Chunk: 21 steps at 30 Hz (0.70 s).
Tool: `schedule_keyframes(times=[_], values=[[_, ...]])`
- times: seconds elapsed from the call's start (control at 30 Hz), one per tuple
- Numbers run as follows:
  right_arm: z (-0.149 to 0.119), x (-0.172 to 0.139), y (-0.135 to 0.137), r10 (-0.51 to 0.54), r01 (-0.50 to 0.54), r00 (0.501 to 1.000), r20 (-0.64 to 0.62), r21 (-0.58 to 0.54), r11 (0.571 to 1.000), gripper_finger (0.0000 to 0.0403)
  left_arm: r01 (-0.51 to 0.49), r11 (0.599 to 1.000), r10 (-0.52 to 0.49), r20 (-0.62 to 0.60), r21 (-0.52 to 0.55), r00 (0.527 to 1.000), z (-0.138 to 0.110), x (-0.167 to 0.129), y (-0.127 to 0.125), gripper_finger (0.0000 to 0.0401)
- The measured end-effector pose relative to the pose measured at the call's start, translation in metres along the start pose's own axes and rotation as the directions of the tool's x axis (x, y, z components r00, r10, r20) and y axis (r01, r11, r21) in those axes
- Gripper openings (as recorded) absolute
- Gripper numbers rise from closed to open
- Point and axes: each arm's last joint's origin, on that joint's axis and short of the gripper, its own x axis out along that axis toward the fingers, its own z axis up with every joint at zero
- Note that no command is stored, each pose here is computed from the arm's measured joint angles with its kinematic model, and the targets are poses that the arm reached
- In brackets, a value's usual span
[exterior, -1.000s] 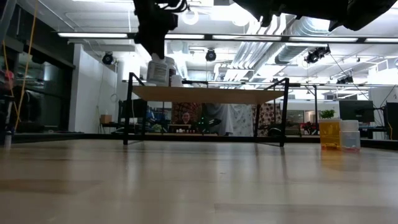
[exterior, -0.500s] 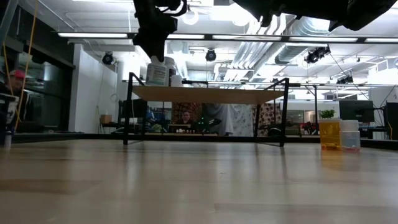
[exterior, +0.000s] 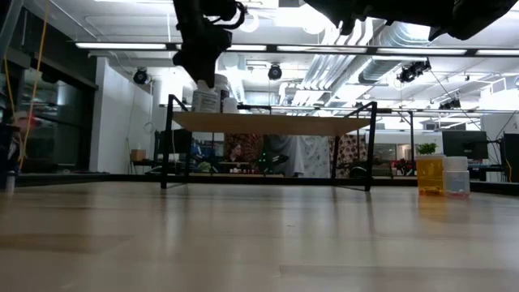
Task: Pick and place medicine bottles onto shelf by color
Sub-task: Adjust the white blue pill bottle on the shelf, then put the top white pill bottle on the shelf
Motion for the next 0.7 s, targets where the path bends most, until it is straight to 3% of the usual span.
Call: schedule_keyframes(times=[0.23, 0.7], values=[[0.0001, 0.0000, -0.0001, 0.000, 0.000, 1.000, 0.001, 0.000, 1.000, 0.0284, -0.031, 1.000, 0.031, 0.033, 0.002, 0.999, 0.0033, 0.0005, 0.0012, 0.0196], [0.0003, 0.0000, 0.0000, 0.000, 0.000, 1.000, 0.003, 0.018, 1.000, 0.0284, -0.060, 0.998, 0.060, 0.053, -0.001, 0.997, 0.0056, -0.0038, 0.0026, 0.0282]])
